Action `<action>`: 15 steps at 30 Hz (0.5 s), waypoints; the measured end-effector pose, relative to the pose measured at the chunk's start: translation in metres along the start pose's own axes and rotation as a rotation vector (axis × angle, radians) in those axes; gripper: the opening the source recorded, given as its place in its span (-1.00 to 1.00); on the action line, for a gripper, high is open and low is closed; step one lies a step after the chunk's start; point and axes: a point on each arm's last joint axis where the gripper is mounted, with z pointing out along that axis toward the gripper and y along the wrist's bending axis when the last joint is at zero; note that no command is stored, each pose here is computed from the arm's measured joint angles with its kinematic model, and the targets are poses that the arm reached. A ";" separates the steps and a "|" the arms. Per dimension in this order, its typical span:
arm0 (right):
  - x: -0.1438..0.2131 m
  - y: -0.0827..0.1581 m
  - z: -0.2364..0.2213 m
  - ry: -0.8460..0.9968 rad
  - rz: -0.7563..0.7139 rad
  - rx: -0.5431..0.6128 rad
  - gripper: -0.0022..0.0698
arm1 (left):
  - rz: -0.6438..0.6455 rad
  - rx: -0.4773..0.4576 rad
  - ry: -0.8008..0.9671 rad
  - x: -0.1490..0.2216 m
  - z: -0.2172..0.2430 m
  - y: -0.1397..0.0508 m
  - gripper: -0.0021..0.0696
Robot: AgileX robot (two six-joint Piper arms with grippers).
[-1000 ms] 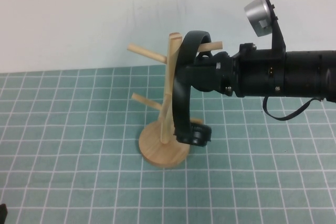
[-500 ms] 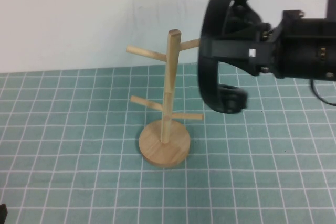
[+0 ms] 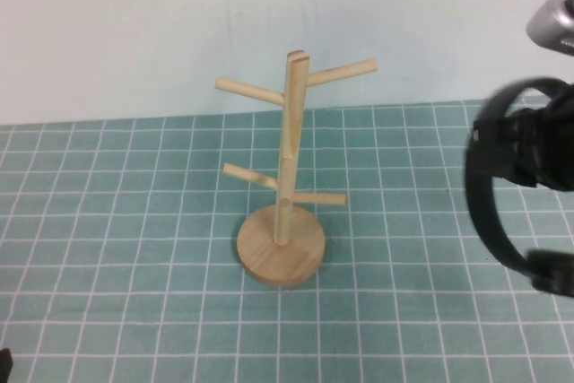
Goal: Take out the headphones from the headphone stand
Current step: Place the headphones on the table
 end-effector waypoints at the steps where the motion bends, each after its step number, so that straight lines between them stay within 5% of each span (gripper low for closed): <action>1: 0.000 -0.004 0.003 0.007 0.022 0.041 -0.78 | 0.000 0.000 0.000 0.000 0.000 0.000 -0.96; 8: 0.003 -0.029 0.057 0.153 0.199 0.175 -0.78 | 0.000 0.000 0.000 0.000 0.000 0.000 -0.96; 15: 0.007 -0.085 0.119 0.308 0.487 0.220 -0.78 | 0.000 0.000 0.000 0.000 0.000 0.000 -0.96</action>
